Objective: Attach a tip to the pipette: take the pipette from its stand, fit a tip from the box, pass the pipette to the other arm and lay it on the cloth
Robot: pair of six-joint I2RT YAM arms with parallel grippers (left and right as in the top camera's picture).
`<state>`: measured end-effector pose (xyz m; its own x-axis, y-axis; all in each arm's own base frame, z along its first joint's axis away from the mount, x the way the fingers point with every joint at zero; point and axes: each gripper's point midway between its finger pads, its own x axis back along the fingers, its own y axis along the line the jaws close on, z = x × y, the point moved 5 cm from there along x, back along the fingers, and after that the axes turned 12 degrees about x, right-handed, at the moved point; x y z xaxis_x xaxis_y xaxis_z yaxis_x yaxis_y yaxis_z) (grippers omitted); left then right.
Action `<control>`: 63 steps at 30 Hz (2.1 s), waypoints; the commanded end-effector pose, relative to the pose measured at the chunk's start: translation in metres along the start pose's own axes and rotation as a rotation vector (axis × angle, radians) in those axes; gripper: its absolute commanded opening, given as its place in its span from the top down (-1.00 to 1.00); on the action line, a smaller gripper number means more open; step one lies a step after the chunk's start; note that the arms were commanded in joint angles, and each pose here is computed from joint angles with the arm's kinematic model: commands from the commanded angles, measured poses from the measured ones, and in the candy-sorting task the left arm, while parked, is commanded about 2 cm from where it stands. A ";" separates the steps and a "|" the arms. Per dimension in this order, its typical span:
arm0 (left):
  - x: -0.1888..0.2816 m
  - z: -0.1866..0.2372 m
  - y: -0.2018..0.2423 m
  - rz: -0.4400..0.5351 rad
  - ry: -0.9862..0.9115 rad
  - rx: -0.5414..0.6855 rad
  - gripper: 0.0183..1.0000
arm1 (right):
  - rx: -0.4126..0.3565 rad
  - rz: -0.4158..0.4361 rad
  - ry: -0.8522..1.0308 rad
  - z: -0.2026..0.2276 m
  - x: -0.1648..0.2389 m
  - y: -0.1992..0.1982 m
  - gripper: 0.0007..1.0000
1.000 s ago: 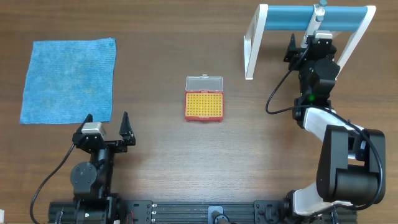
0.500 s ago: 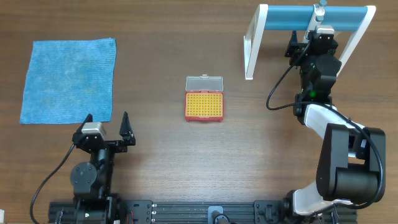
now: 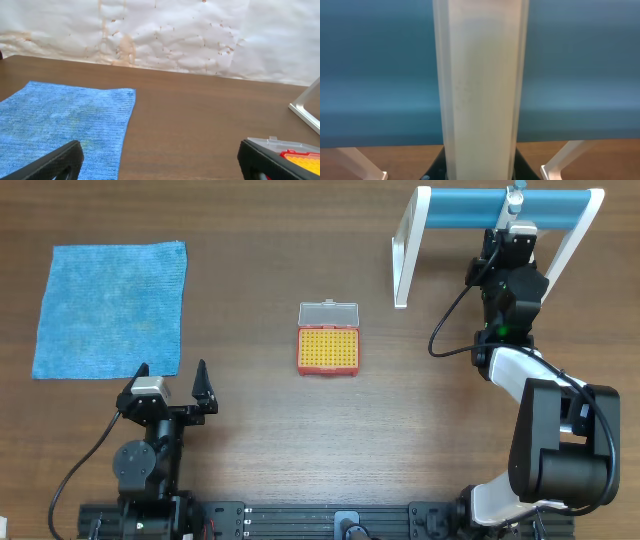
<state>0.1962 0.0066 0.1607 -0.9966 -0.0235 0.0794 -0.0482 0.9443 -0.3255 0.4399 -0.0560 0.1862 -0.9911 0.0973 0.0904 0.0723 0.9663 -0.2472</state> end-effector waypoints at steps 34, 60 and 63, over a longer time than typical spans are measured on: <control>0.000 0.001 0.001 -0.010 -0.003 -0.009 -1.00 | 0.007 0.040 -0.234 -0.087 0.050 -0.012 0.85; 0.000 0.001 0.001 -0.011 -0.003 -0.009 -0.99 | 0.002 -0.637 -0.426 -0.035 0.209 0.175 0.85; 0.000 0.001 0.001 -0.011 -0.003 -0.009 -1.00 | -0.003 -0.673 -0.454 -0.048 0.206 0.189 0.85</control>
<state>0.1962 0.0066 0.1607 -0.9966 -0.0235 0.0794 -0.0482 0.9443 -0.3255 0.2478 0.1440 0.1914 -0.7904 -0.5947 -0.1472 -0.5440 0.7918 -0.2776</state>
